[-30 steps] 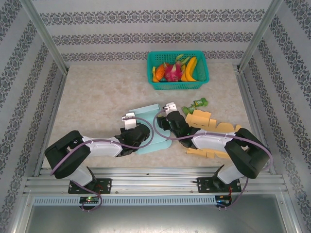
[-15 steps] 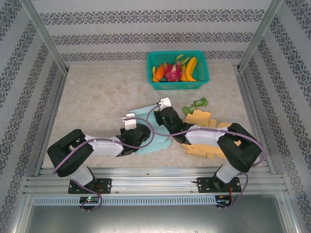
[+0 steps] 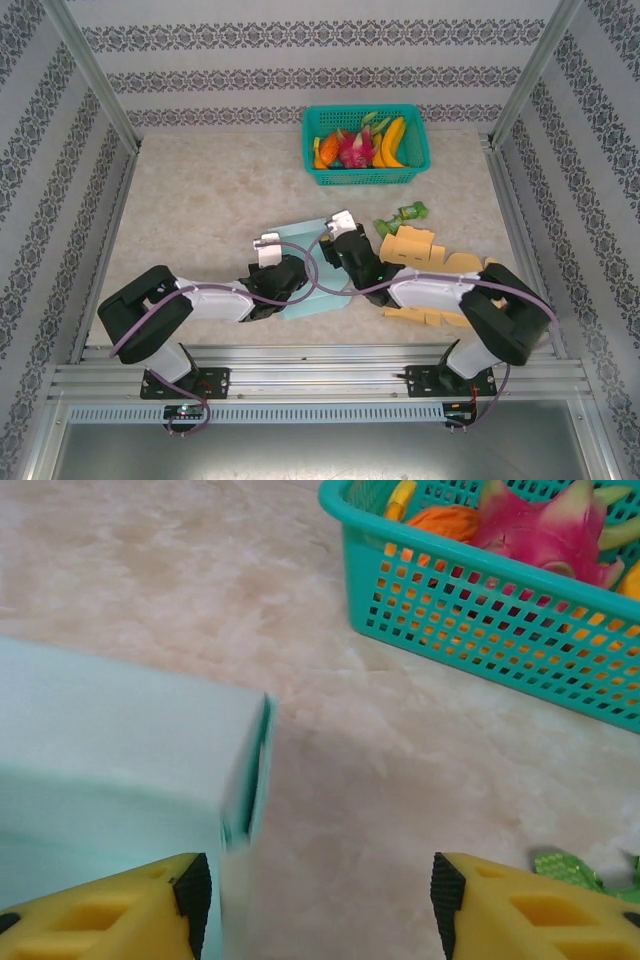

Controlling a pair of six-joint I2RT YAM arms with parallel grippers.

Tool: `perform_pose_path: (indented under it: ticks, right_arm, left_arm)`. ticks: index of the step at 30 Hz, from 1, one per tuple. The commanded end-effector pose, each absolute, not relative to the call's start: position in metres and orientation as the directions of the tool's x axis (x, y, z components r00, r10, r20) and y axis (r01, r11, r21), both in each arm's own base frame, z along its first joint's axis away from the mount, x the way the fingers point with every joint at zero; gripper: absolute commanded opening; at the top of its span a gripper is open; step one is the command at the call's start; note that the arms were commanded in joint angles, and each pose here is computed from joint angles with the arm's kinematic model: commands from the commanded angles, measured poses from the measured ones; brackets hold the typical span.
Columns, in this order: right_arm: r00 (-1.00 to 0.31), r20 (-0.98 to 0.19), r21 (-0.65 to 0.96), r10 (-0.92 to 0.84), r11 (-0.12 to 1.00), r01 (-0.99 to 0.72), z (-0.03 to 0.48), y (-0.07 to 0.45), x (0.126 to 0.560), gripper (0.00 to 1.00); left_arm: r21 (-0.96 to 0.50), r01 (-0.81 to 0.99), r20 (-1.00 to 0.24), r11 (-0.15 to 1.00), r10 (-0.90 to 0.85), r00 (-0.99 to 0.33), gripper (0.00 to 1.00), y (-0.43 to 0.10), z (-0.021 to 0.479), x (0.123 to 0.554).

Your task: Fold the paper box

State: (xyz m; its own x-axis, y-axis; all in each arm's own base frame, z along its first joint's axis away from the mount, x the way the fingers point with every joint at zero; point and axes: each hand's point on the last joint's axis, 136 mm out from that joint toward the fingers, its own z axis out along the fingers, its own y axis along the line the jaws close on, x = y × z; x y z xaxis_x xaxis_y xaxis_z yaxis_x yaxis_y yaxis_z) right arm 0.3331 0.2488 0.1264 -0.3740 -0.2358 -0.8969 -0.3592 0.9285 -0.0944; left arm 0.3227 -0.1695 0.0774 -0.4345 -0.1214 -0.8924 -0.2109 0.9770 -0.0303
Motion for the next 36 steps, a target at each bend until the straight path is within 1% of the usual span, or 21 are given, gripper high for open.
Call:
perform_pose_path:
  ticks: [1,4,6,12,16,19,25,29,33,35,36]
  right_arm:
    - [-0.423,-0.893,0.056,-0.155,0.893,-0.447,0.14,0.252,0.305,0.65]
    - [-0.445,-0.887,0.105,-0.121,0.886,-0.451,0.15,0.241,0.289,0.66]
    - [-0.443,-0.894,0.154,-0.063,0.886,-0.438,0.164,0.232,0.285,0.67]
    - [-0.466,-0.883,0.262,0.052,0.879,-0.399,0.183,0.22,0.304,0.67]
    - [-0.478,-0.876,0.278,0.063,0.876,-0.395,0.176,0.224,0.318,0.67]
    - [-0.494,-0.868,0.258,0.041,0.889,-0.379,0.16,0.224,0.324,0.66]
    - [-0.521,-0.854,0.205,-0.001,0.918,-0.338,0.124,0.216,0.327,0.65]
    - [-0.53,-0.848,0.178,-0.014,0.934,-0.31,0.104,0.205,0.323,0.65]
    - [-0.521,-0.854,0.172,-0.011,0.938,-0.301,0.094,0.198,0.318,0.64]
    - [-0.519,-0.855,0.162,-0.014,0.943,-0.292,0.09,0.195,0.316,0.64]
    - [-0.518,-0.855,0.154,-0.019,0.945,-0.289,0.088,0.193,0.315,0.64]
  left_arm:
    - [-0.014,-0.215,-0.905,0.976,-0.104,-0.412,0.0,-0.165,0.078,0.331]
    - [0.001,-0.177,-0.908,0.984,-0.073,-0.412,0.0,-0.169,0.078,0.336]
    - [0.015,-0.138,-0.912,0.99,-0.043,-0.408,0.0,-0.175,0.076,0.339]
    - [-0.021,0.075,-0.933,0.997,0.007,-0.359,0.0,-0.208,0.069,0.342]
    - [-0.02,0.139,-0.942,0.99,0.028,-0.334,0.0,-0.218,0.062,0.342]
    - [-0.01,0.163,-0.942,0.987,0.045,-0.331,0.0,-0.223,0.054,0.343]
    - [-0.017,0.214,-0.946,0.977,0.054,-0.321,0.0,-0.229,0.046,0.34]
    - [-0.006,0.216,-0.942,0.976,0.067,-0.33,0.0,-0.23,0.042,0.341]
    - [-0.014,0.237,-0.939,0.971,0.068,-0.336,0.08,-0.235,0.043,0.34]
    - [-0.027,0.254,-0.939,0.967,0.063,-0.339,0.22,-0.238,0.046,0.339]
    - [-0.038,0.267,-0.938,0.963,0.058,-0.343,0.28,-0.24,0.048,0.338]
